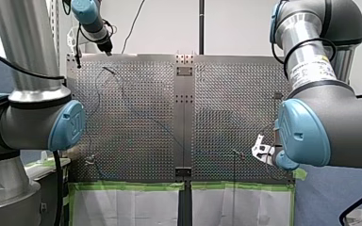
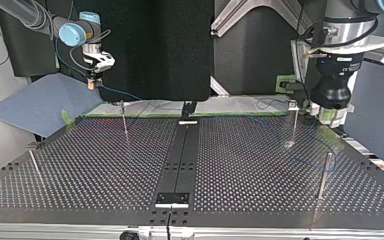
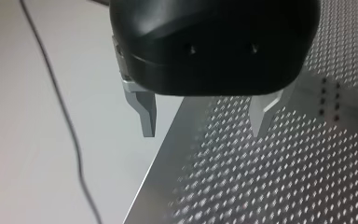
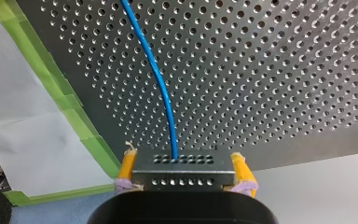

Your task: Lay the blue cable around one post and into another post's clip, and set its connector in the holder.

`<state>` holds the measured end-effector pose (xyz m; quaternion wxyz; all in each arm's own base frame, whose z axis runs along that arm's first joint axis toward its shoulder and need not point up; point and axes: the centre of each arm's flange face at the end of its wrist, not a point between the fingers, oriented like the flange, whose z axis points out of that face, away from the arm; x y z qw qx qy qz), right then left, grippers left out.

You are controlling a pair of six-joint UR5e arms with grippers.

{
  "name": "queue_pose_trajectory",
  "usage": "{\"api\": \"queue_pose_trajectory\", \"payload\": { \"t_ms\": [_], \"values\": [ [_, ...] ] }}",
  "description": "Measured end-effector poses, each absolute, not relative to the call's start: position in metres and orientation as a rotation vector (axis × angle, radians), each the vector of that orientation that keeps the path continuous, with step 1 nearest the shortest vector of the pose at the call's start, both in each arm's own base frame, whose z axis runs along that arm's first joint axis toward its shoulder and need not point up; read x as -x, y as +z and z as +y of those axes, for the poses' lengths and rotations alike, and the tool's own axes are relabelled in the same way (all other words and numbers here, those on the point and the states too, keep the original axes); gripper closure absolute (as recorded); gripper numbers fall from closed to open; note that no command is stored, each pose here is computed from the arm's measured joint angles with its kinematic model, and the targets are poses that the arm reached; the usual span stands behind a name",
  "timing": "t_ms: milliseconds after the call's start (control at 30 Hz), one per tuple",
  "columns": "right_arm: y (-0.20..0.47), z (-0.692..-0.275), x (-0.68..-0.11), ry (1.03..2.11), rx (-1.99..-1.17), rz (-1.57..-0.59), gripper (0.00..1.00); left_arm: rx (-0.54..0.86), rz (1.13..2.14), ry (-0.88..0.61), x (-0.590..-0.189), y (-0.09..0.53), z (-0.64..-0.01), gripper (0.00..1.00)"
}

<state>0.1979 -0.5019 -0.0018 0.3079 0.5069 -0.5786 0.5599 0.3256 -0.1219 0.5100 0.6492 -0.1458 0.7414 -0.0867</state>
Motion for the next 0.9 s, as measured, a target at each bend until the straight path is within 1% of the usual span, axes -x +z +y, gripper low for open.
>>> {"api": "queue_pose_trajectory", "payload": {
  "t_ms": [667, 900],
  "values": [
    [-0.002, -0.5, -0.202, 1.48, -1.351, -1.521, 1.0, 0.142, 1.727, -0.425, -0.318, 0.439, -0.167, 0.0],
    [-0.002, -0.5, -0.202, 1.478, -1.352, -1.522, 1.0, 0.053, 1.788, -0.506, -0.318, 0.398, -0.19, 0.0]
  ]
}}
